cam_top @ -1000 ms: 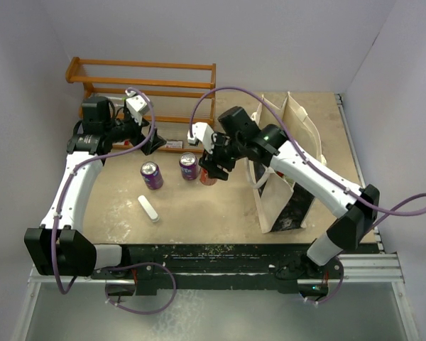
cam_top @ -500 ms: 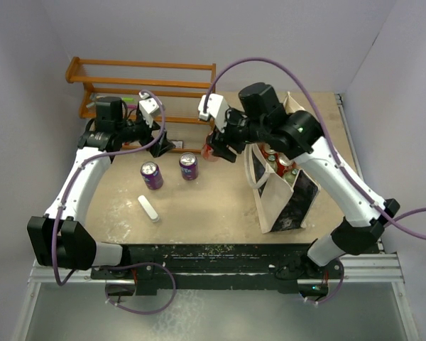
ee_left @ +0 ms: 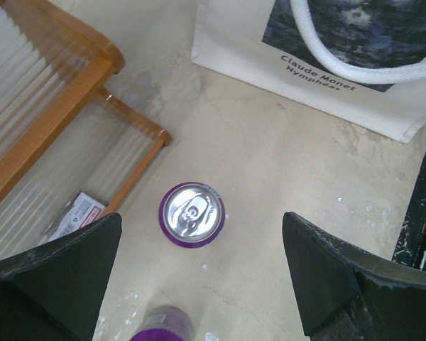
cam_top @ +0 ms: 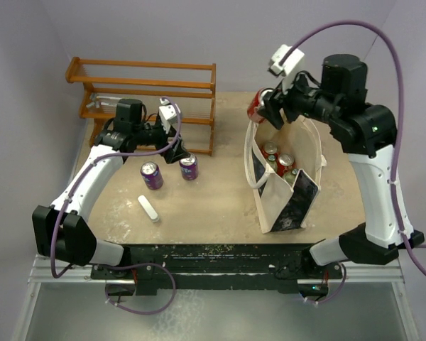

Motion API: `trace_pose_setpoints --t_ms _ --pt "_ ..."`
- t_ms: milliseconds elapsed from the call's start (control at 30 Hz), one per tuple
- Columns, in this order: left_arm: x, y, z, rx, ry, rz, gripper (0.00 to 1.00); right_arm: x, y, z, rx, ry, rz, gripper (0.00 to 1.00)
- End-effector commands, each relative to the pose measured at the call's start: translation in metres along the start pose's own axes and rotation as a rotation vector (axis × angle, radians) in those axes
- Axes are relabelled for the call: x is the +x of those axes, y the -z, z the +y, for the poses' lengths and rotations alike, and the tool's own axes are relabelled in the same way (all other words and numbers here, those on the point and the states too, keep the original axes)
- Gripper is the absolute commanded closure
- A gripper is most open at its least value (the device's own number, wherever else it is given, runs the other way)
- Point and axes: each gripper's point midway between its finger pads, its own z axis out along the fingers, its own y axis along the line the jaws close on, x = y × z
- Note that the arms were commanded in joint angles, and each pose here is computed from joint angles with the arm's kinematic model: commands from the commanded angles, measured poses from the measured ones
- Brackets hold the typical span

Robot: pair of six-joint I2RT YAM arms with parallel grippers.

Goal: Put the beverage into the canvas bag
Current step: Pick up the drink from the center of the board, then place the drink in the canvas bag.

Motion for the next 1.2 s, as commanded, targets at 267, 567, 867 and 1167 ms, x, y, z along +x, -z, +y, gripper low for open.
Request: trace_pose_setpoints --t_ms 267,567,867,1167 --pt "-0.048 -0.022 -0.034 0.134 -0.098 -0.096 0.06 0.024 0.066 -0.057 0.246 -0.101 -0.047 1.00" --pt "-0.113 -0.057 -0.081 0.281 0.004 -0.163 0.09 0.075 0.058 -0.043 0.185 -0.162 0.024 1.00" --pt "-0.169 -0.081 -0.130 0.362 0.065 -0.186 0.13 0.103 0.048 -0.039 0.170 -0.195 0.071 1.00" --pt "-0.163 -0.117 -0.125 0.235 0.396 -0.109 0.20 0.111 0.044 -0.035 0.122 -0.193 0.082 1.00"
